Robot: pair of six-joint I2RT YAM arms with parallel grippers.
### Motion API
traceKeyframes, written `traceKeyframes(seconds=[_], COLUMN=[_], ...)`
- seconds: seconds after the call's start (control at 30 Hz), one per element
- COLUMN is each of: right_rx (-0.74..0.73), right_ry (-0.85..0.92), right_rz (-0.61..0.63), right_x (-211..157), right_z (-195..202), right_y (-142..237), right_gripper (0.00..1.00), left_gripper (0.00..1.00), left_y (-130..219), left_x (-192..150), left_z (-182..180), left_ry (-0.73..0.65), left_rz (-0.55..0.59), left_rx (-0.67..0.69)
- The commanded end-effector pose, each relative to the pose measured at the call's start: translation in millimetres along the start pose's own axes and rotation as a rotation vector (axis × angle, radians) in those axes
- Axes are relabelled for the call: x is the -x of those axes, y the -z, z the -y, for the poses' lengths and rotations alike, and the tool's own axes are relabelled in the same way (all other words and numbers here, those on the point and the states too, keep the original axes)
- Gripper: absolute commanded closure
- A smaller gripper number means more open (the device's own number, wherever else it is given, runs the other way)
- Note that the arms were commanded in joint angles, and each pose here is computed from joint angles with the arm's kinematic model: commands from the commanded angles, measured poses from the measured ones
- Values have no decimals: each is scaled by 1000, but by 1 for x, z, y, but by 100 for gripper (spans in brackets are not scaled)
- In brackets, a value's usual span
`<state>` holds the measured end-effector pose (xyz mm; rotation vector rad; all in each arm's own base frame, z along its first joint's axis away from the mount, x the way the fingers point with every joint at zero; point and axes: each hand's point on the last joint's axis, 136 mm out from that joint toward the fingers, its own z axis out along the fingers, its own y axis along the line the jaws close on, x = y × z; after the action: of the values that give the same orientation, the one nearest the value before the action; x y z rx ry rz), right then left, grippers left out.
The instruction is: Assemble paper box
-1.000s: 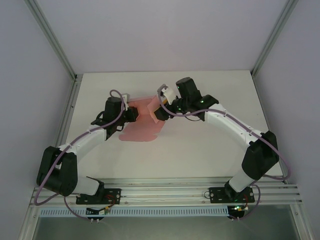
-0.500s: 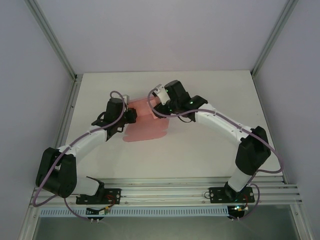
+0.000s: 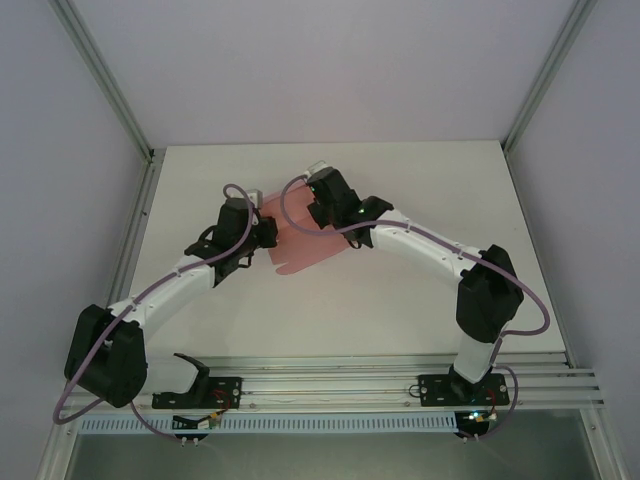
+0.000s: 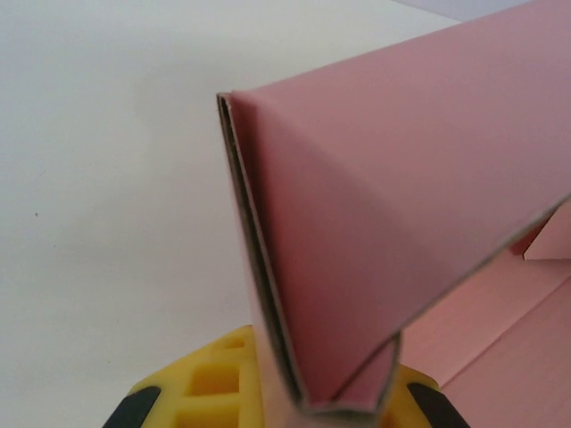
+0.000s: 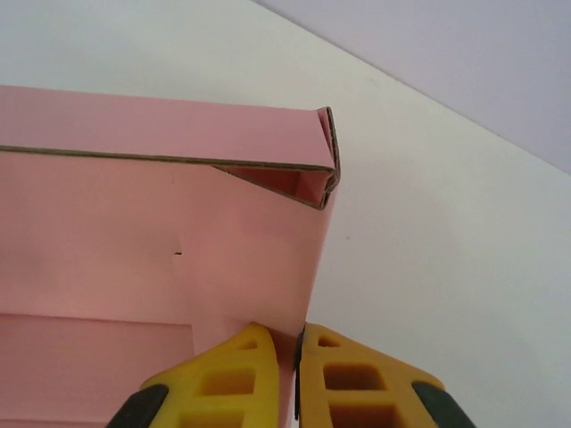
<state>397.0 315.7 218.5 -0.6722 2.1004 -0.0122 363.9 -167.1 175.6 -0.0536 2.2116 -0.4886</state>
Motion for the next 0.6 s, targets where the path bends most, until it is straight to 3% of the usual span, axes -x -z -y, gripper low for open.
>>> traceKeyframes(seconds=[0.0,0.13,0.2,0.47,0.57], right_rx=[21,41,74,110,92], right_ry=[-27,-29,-37,-65,-73], right_rz=[52,55,57,58,54], right_x=[7,7,5,-3,-5], right_z=[-2,-4,-8,6,17], right_y=[-8,-5,-2,18,22], right_gripper=[95,94,86,67,65], left_gripper=[100,100,100,100,100], left_y=[33,30,29,38,44], left_x=[29,31,31,32,33], left_z=[71,72,72,74,76], left_ry=[-55,-42,-42,-58,-69], left_rz=[75,78,82,112,132], left_rx=[-269,-251,-254,-281,-302])
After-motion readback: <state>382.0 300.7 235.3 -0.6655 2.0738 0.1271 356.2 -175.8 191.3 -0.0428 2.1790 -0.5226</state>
